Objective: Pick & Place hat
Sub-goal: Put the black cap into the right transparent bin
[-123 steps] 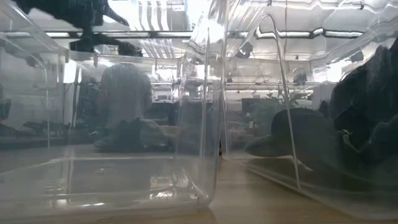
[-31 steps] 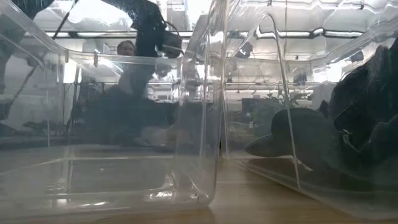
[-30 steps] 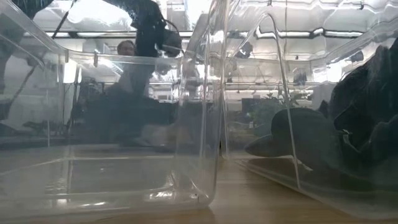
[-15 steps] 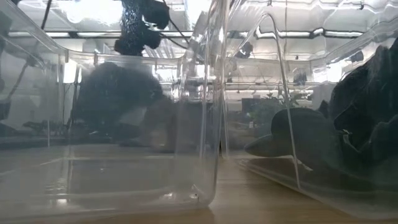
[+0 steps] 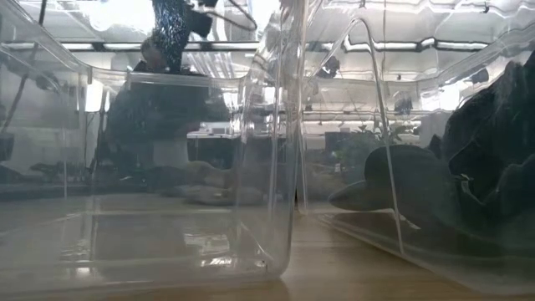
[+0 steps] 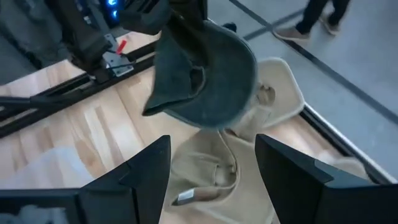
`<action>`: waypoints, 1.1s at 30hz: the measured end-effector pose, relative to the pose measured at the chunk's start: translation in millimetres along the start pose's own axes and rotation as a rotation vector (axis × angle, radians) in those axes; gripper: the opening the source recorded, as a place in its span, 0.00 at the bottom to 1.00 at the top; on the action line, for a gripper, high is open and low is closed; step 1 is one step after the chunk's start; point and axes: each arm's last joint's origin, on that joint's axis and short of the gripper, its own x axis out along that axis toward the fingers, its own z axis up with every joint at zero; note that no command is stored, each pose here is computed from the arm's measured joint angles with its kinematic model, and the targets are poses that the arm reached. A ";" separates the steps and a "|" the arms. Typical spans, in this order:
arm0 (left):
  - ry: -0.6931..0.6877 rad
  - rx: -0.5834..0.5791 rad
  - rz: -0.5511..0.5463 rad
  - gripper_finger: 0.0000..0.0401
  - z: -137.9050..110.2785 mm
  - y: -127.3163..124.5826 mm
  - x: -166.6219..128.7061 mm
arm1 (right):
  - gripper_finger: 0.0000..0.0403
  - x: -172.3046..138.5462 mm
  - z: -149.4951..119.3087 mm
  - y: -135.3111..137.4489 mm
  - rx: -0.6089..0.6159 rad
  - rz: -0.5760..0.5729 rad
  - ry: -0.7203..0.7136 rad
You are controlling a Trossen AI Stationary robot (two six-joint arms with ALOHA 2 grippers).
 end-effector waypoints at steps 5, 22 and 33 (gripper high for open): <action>-0.127 0.075 -0.017 0.01 4.4 -17.4 -12.3 | 0.56 -1.1 8.6 -7.9 -0.155 0.063 0.002; -0.465 0.426 0.004 0.01 20.5 -94.4 -41.8 | 0.56 8.5 8.5 -4.4 -0.253 0.097 0.014; -0.485 0.435 0.006 0.01 21.4 -97.1 -43.1 | 0.56 24.8 1.3 -3.7 -0.194 0.057 0.079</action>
